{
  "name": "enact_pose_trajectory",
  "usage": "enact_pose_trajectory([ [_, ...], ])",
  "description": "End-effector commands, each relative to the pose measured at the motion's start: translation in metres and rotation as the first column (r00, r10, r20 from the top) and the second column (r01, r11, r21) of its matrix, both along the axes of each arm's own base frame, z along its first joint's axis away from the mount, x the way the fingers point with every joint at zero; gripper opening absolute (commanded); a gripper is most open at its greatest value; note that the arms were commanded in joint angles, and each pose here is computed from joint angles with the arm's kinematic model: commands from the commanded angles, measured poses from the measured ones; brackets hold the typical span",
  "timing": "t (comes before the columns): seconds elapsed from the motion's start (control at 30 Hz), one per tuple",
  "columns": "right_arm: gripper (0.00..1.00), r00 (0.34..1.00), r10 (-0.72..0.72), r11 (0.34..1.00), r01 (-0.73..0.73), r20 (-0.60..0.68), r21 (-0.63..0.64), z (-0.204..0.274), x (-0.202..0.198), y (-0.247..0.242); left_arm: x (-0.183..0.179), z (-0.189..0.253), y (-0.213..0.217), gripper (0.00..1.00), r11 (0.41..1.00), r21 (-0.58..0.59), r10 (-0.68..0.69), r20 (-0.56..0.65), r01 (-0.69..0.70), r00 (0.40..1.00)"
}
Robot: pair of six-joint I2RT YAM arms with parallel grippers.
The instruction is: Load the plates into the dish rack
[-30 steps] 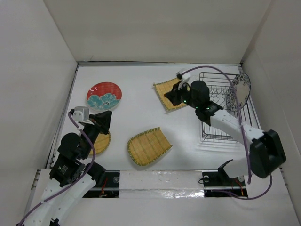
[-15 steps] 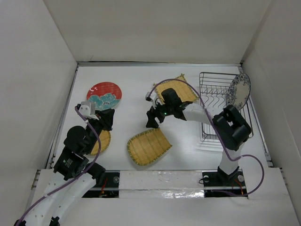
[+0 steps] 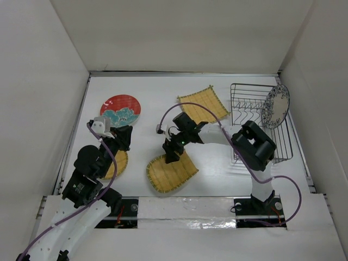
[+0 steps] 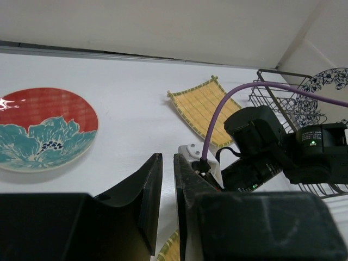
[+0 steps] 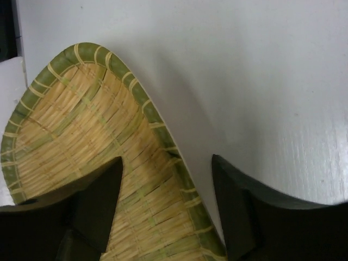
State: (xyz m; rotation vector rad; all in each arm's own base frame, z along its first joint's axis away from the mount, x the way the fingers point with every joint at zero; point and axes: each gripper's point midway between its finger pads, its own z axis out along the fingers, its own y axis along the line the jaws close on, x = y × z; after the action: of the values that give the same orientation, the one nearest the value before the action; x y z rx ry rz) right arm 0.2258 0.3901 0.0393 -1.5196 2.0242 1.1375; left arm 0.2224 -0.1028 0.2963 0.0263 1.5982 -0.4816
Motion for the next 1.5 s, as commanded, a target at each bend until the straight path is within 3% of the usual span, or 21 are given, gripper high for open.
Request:
enact_pose_trajectory([
  [0.0, 0.63, 0.998, 0.041, 0.999, -0.041, -0.038, -0.014, -0.005, -0.012, 0.003, -0.002, 0.019, 0.002, 0.12, 1.000, -0.028, 0.001, 0.068, 0.001, 0.998],
  [0.07, 0.32, 0.999, 0.038, 0.999, -0.039, -0.039, -0.013, -0.005, -0.012, 0.003, -0.004, 0.022, 0.003, 0.13, 0.999, -0.034, 0.001, 0.079, 0.001, 0.997],
  [0.2, 0.00, 1.000, 0.027, 1.000, -0.027, -0.014, 0.005, 0.005, -0.009, 0.004, -0.007, 0.026, 0.005, 0.13, 0.999, -0.045, 0.002, 0.095, 0.002, 0.995],
  [0.33, 0.00, 0.998, 0.009, 0.994, -0.015, 0.062, 0.105, 0.046, -0.002, 0.013, -0.009, 0.027, 0.004, 0.15, 0.999, -0.049, -0.007, 0.100, 0.012, 0.995],
  [0.47, 0.00, 0.976, -0.174, 0.966, 0.145, 0.127, 0.214, 0.103, 0.035, 0.003, -0.012, 0.029, 0.004, 0.16, 0.998, -0.054, -0.013, 0.105, 0.018, 0.994],
  [0.53, 0.00, 0.911, -0.357, 0.907, 0.286, 0.207, 0.308, 0.150, 0.070, -0.010, -0.014, 0.032, 0.004, 0.16, 0.998, -0.061, -0.018, 0.115, 0.025, 0.993],
  [0.67, 0.00, 0.679, -0.715, 0.663, 0.586, 0.165, 0.466, 0.226, 0.130, -0.077, -0.021, 0.037, 0.004, 0.18, 0.996, -0.073, -0.038, 0.134, 0.048, 0.990],
  [0.7, 0.00, 0.540, -0.822, 0.550, 0.677, 0.178, 0.489, 0.236, 0.153, -0.110, -0.022, 0.038, 0.004, 0.19, 0.996, -0.076, -0.042, 0.139, 0.053, 0.989],
  [0.77, 0.00, 0.358, -0.921, 0.378, 0.715, 0.156, 0.588, 0.284, 0.162, -0.156, -0.025, 0.039, 0.005, 0.20, 0.995, -0.085, -0.042, 0.146, 0.055, 0.988],
  [0.8, 0.00, 0.159, -0.976, 0.218, 0.760, 0.149, 0.612, 0.295, 0.178, -0.201, -0.029, 0.044, 0.006, 0.20, 0.994, -0.094, -0.046, 0.163, 0.062, 0.986],
  [0.87, 0.00, -0.066, -0.991, 0.029, 0.750, 0.118, 0.661, 0.322, 0.180, -0.252, -0.036, 0.049, 0.009, 0.22, 0.991, -0.110, -0.049, 0.194, 0.072, 0.980],
  [0.9, 0.00, -0.233, -0.967, -0.109, 0.739, 0.100, 0.664, 0.328, 0.183, -0.288, -0.039, 0.052, 0.011, 0.22, 0.990, -0.118, -0.045, 0.205, 0.070, 0.978],
  [1.0, 0.00, -0.486, -0.870, -0.312, 0.672, 0.081, 0.671, 0.339, 0.180, -0.358, -0.046, 0.058, 0.017, 0.23, 0.987, -0.143, -0.032, 0.236, 0.067, 0.971],
  [1.1, 0.00, -0.635, -0.767, -0.405, 0.592, 0.093, 0.697, 0.351, 0.163, -0.401, -0.052, 0.062, 0.019, 0.24, 0.985, -0.156, -0.035, 0.256, 0.077, 0.966],
  [1.23, 0.00, -0.770, -0.620, -0.448, 0.507, 0.153, 0.736, 0.363, 0.148, -0.444, -0.058, 0.066, 0.019, 0.24, 0.982, -0.163, -0.046, 0.275, 0.094, 0.960],
  [1.4, 0.00, -0.841, -0.468, -0.441, 0.489, 0.272, 0.753, 0.367, 0.135, -0.485, -0.062, 0.067, 0.021, 0.24, 0.981, -0.167, -0.048, 0.283, 0.098, 0.958],
  [1.47, 0.00, -0.808, -0.486, -0.385, 0.540, 0.333, 0.748, 0.367, 0.141, -0.483, -0.064, 0.069, 0.021, 0.24, 0.980, -0.171, -0.052, 0.289, 0.105, 0.956],
])
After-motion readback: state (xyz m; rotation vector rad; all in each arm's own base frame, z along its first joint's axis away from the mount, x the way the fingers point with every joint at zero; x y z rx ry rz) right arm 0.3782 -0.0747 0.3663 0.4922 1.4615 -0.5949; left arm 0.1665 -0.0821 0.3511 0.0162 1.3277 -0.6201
